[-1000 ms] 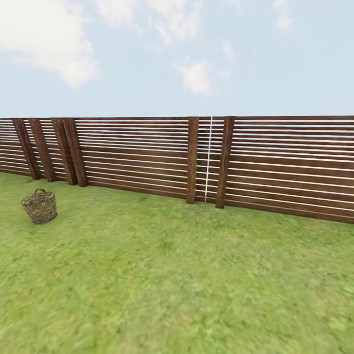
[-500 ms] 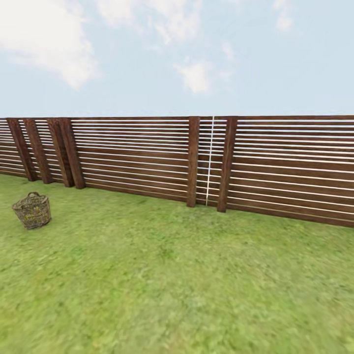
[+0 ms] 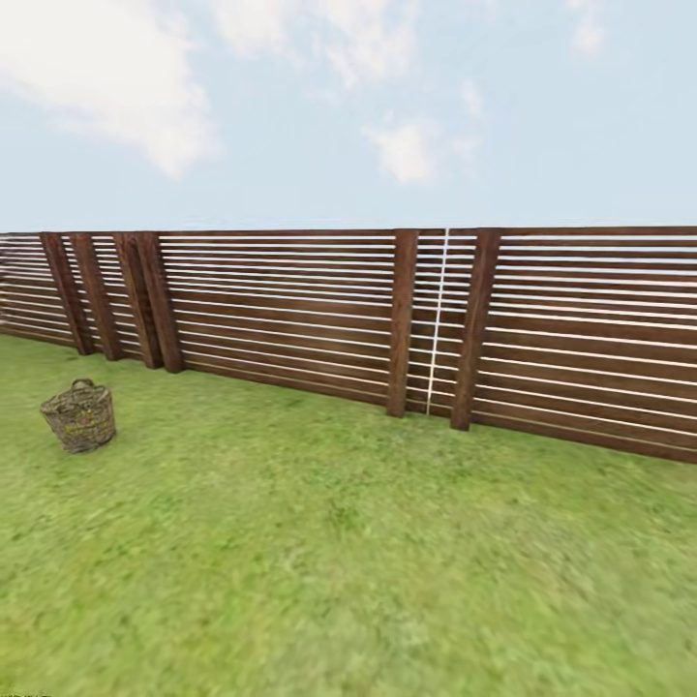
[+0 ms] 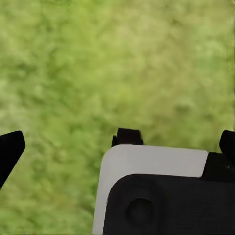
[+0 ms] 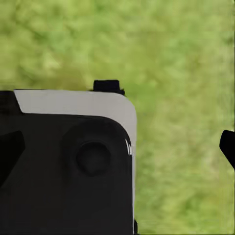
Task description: Take the three Easter eggs out of the wicker basket on the lawn in the garden, then place them on the lawn next to a single tree (choose any tree) so that all three eggs are next to the same tree and none are left in the basket.
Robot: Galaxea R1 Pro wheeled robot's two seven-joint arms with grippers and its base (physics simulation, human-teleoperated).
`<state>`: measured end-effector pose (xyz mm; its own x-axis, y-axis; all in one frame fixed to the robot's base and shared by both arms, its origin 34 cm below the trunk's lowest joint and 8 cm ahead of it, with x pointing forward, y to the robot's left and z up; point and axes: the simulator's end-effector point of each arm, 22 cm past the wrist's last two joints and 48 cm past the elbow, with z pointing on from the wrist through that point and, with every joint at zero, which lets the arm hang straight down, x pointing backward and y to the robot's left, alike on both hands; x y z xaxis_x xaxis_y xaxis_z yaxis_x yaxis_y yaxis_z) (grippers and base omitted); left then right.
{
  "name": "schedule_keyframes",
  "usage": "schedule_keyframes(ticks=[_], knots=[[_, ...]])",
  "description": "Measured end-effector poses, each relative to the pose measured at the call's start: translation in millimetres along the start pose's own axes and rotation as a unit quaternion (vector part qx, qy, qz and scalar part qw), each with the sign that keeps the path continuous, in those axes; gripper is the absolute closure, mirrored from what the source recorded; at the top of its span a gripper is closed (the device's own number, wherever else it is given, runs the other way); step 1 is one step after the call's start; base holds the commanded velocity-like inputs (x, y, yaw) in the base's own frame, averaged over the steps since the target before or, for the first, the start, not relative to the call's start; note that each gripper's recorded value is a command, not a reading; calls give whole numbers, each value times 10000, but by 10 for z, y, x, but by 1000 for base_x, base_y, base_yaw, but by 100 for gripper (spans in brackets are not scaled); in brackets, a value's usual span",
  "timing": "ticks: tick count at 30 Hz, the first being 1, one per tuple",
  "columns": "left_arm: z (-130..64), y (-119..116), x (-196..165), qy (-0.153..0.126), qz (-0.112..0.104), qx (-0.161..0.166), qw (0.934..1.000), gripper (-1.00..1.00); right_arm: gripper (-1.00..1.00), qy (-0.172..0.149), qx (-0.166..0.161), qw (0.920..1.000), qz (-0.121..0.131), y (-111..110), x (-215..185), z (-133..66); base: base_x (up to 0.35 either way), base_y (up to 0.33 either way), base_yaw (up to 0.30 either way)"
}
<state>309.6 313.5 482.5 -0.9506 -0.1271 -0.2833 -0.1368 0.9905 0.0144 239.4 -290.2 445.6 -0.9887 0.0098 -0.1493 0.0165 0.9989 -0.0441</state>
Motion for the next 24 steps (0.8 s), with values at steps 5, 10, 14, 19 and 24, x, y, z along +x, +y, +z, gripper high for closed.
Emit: schedule_keyframes(ticks=[5,10,14,19,24], knots=[[-304,-195,-844,-249,-38,251,9994,-100,-100,-633,330,9974,-14,-443,-1510,-357,336,1,298],[-768,-215,-1654,-682,-151,304,9971,-100,-100,-1627,394,9859,45,-381,-3270,-1568,337,0,289],[-960,10,-2010,-1018,-605,271,9926,-100,-100,-1996,242,9795,144,-65,-3980,-1898,339,0,285],[-1043,61,-2250,-1206,-717,284,9897,-100,-100,-1860,895,9781,272,-88,-4372,-1741,339,0,291],[-989,59,-2195,-1109,-745,279,9906,-100,-100,-1700,1062,9797,-71,230,-4382,-1744,340,0,293]])
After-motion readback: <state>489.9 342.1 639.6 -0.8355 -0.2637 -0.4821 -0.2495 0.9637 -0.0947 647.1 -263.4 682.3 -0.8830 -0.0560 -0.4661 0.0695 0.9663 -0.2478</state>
